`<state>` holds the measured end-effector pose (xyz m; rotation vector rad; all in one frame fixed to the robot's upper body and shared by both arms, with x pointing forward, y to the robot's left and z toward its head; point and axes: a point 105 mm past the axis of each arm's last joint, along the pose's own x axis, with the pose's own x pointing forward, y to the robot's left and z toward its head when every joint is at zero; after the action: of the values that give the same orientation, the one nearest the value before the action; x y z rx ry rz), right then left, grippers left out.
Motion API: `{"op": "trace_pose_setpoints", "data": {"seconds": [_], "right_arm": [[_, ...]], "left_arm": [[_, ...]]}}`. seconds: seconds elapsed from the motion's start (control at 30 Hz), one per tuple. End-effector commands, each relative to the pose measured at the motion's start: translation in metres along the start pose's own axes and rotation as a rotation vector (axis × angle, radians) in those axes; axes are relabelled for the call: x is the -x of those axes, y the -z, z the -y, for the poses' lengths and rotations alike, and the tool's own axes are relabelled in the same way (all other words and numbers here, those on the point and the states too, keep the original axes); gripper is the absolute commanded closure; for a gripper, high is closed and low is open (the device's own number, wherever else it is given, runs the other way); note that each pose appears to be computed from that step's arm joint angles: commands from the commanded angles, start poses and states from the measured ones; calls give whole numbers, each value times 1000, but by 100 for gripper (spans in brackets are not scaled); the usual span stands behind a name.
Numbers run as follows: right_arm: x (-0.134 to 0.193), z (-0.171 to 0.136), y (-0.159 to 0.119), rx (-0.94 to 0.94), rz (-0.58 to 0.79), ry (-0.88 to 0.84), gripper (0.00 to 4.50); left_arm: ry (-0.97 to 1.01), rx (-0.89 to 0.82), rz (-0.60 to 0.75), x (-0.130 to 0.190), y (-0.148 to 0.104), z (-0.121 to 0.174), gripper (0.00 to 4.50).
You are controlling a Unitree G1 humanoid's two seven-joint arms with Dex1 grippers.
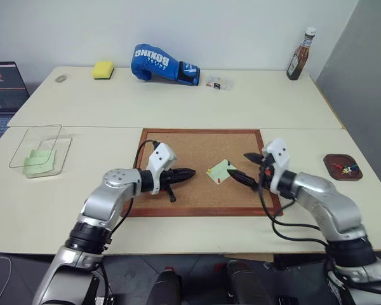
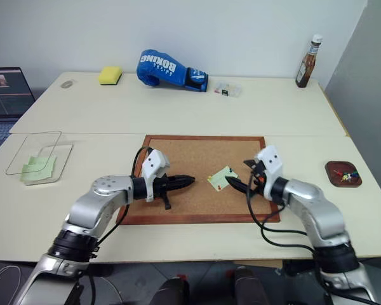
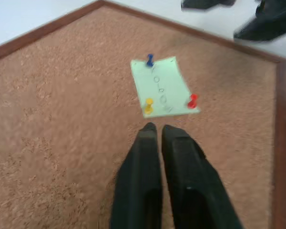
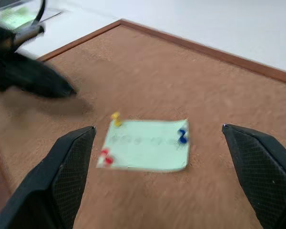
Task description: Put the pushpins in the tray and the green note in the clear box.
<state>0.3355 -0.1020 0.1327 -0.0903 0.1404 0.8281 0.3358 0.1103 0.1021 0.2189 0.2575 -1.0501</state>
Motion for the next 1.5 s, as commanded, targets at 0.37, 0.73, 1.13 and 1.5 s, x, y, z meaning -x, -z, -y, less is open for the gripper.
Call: {"op": "trace_pose_setpoints", "data": {"seconds": [0.37, 0.73, 1.13, 1.5], "right_arm": [[-36, 15, 13, 57, -19, 66, 0], [-42, 22, 21, 29, -33, 95, 179], [-44, 21, 20, 26, -17, 97, 429], [-18, 5, -38, 54, 219, 42, 449]], "left_arm": [[-5, -16, -138, -23, 43, 0, 447], [7, -12, -134, -20, 39, 0, 450], [19, -15, -164, -20, 41, 1, 450], [22, 2, -256, -18, 55, 4, 450]]}}
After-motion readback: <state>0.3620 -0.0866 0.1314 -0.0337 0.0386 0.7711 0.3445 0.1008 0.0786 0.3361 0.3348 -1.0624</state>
